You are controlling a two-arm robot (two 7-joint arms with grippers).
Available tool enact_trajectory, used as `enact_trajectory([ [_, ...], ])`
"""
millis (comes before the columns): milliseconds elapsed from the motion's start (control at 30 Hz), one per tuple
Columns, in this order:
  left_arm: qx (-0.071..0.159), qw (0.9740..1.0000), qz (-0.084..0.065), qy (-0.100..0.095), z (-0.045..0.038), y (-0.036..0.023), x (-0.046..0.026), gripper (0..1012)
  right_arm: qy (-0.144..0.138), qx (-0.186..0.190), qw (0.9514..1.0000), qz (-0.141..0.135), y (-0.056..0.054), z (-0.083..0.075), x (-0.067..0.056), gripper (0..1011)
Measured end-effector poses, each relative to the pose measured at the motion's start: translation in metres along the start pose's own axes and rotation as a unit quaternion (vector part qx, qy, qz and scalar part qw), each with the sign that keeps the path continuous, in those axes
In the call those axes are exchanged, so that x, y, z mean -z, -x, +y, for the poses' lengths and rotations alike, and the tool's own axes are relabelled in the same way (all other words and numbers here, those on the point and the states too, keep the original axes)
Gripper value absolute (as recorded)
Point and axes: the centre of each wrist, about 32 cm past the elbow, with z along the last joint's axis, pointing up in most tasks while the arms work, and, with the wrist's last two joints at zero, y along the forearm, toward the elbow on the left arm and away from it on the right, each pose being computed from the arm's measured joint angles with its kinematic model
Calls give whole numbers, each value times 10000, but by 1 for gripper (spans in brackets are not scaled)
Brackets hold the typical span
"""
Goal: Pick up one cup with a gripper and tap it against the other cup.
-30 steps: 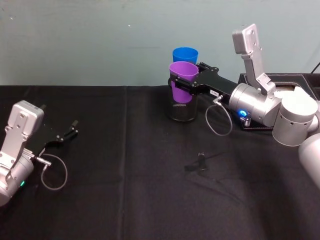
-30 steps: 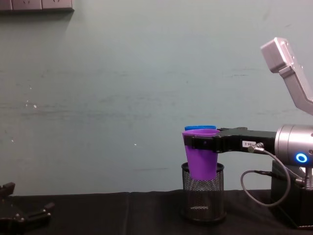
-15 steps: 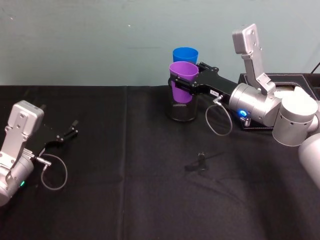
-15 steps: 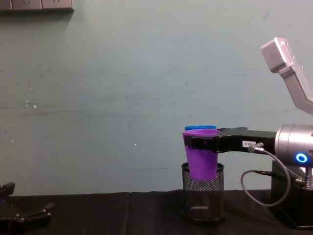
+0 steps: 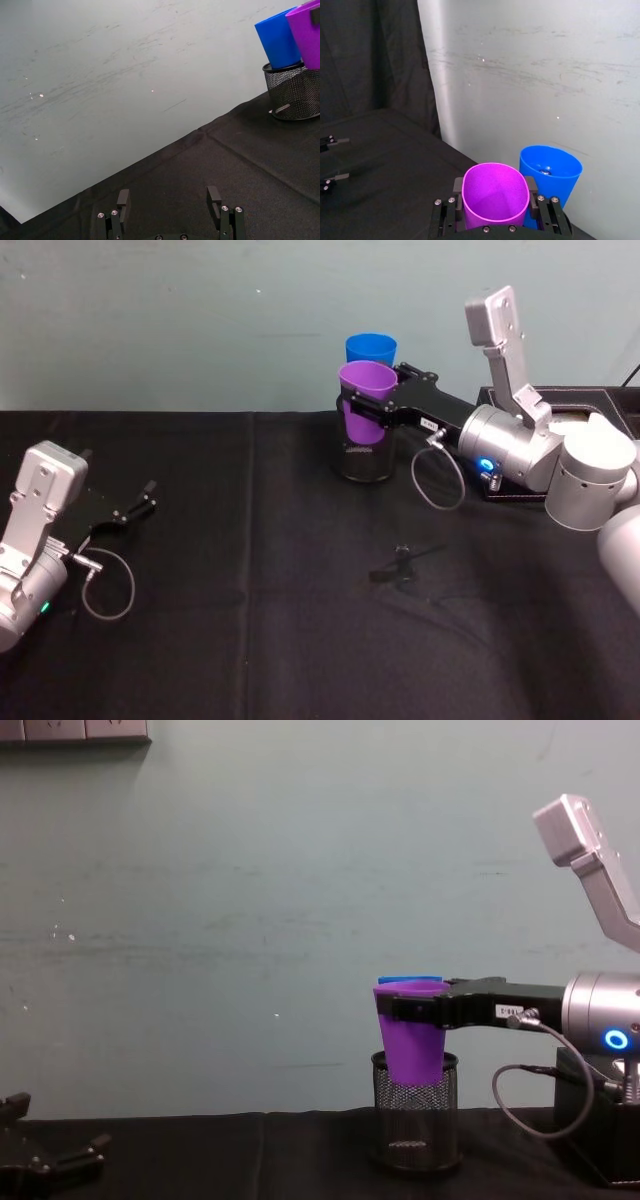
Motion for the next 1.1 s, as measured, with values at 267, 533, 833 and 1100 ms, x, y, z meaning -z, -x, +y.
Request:
enact_trajectory([
  [267, 0, 10000, 0, 0, 0, 0, 0, 1000, -59, 12, 10000, -26, -9, 6, -20, 724],
  [533, 0, 10000, 0, 0, 0, 0, 0, 1000, -92, 15, 10000, -29, -6, 12, -25, 724],
  [833, 0, 10000, 0, 0, 0, 0, 0, 1000, -110, 32, 9999, -20, -12, 15, -21, 724],
  [1100, 0, 10000, 0, 0, 0, 0, 0, 1000, -138, 40, 9999, -39, -22, 25, -45, 724],
])
